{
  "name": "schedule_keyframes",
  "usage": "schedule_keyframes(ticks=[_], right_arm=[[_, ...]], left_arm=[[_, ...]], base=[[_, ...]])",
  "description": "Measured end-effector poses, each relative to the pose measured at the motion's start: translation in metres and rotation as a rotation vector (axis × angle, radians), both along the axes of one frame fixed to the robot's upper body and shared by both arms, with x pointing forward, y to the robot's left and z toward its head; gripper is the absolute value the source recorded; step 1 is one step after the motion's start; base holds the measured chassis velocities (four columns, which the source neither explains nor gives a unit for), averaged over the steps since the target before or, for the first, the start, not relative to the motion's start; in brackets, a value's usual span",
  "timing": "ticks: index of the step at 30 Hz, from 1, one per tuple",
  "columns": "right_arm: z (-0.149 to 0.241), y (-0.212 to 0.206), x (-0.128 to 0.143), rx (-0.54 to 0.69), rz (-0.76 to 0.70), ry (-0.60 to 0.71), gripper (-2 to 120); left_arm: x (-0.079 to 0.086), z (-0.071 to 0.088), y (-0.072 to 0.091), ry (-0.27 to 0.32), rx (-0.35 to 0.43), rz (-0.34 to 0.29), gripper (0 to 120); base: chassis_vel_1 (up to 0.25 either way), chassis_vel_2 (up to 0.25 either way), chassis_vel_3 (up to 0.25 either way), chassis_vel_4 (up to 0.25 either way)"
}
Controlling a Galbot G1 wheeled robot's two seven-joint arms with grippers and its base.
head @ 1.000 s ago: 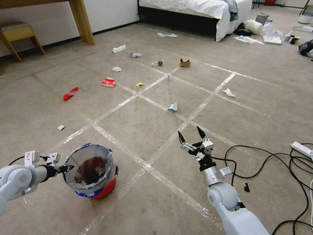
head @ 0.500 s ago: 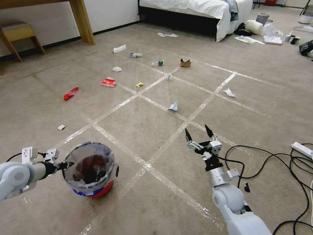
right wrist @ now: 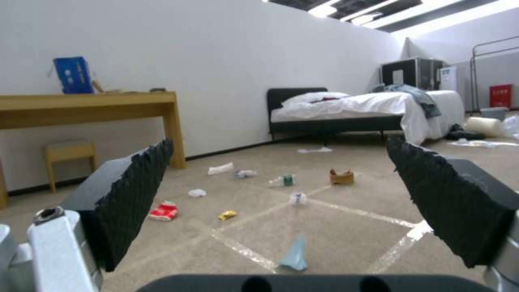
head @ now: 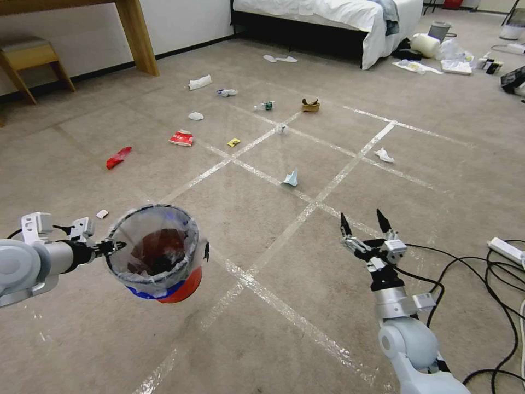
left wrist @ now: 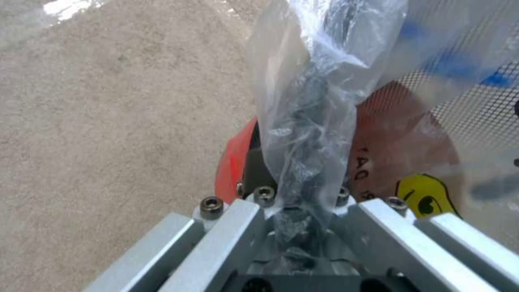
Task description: Pick up the trash bin and place the garbage on the floor into it.
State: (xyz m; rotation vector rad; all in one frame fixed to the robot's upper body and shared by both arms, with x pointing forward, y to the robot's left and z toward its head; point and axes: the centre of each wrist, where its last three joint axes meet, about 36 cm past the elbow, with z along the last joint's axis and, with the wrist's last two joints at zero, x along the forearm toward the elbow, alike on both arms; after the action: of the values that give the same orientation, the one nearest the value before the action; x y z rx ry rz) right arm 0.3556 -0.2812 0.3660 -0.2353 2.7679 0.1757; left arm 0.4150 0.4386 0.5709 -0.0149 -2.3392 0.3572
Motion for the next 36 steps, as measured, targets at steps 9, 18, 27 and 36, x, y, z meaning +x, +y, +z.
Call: schedule_keyframes(ticks=[9, 18, 27, 36], right_arm=[[-0.003, -0.001, -0.007, -0.006, -0.006, 0.006, 100], [-0.004, -0.002, -0.013, -0.026, -0.003, 0.006, 100], [-0.005, -0.001, -0.013, -0.036, 0.014, 0.005, 100], [-0.004, -0.002, -0.011, -0.042, 0.019, 0.004, 100]], left_arm=[[-0.002, 0.0, -0.01, 0.0, 0.009, -0.012, 0], [-0.003, -0.002, -0.012, 0.005, 0.02, -0.011, 0], [-0.007, -0.005, -0.015, 0.005, 0.024, -0.008, 0], [-0.007, -0.004, -0.016, -0.001, 0.027, -0.009, 0]], base=[[0.0, 0.0, 0.0, 0.0], [0.0, 0.0, 0.0, 0.0], [0.0, 0.0, 0.0, 0.0], [-0.084, 0.066, 0.079, -0.068]])
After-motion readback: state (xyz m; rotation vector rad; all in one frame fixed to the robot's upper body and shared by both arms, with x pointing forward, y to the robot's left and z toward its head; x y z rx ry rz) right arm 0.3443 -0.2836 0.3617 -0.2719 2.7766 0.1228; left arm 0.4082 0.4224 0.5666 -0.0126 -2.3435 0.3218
